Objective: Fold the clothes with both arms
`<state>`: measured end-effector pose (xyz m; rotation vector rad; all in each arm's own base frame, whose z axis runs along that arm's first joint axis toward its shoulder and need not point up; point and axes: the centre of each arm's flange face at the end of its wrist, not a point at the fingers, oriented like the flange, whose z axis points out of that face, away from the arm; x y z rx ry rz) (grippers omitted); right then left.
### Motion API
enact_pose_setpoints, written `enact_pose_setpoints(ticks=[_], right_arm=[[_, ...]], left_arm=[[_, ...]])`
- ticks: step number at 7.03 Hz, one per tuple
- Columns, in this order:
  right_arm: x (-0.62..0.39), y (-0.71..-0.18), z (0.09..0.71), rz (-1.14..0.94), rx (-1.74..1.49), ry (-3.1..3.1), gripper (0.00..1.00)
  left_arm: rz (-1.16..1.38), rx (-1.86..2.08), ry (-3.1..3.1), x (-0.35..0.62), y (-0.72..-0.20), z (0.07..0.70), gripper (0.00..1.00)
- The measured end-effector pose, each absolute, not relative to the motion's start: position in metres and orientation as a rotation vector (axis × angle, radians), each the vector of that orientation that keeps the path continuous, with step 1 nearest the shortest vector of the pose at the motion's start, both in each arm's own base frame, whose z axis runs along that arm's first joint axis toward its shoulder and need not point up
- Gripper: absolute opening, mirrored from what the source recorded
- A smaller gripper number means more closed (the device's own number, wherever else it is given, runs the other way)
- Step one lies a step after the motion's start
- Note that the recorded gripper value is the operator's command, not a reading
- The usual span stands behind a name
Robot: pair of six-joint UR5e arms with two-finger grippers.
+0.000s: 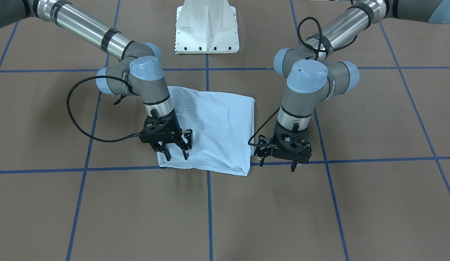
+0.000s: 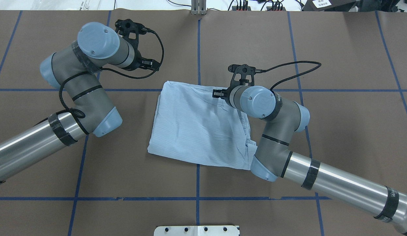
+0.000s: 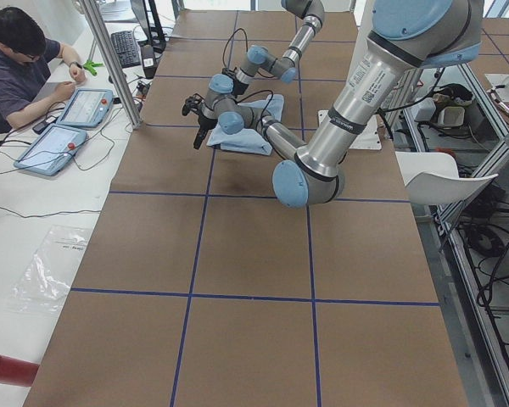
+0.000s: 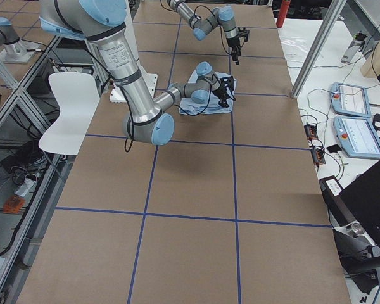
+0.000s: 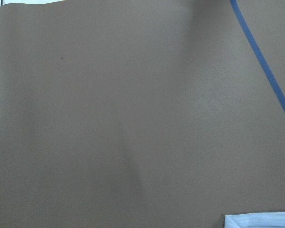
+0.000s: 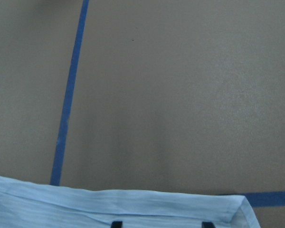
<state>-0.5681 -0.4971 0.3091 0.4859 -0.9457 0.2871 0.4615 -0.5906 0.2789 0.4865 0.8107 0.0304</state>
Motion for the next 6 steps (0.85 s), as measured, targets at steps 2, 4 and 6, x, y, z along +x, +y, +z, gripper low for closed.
enact_pose_setpoints(ticks=[2,4,6], right_arm=[[-0.567,-0.497,0.303,0.296,0.486,-0.960,0.00],[-0.564,-0.498,0.302,0.302,0.487,-0.964,0.00],[-0.553,-0.505,0.317,0.317,0.489,-0.943,0.00]], left_arm=[[0.029,0.485,0.811,0.462,-0.590,0.279,1.00],[0.026,0.485,0.811,0.462,-0.590,0.279,1.00],[0.023,0.483,0.812,0.462,-0.590,0.279,1.00]])
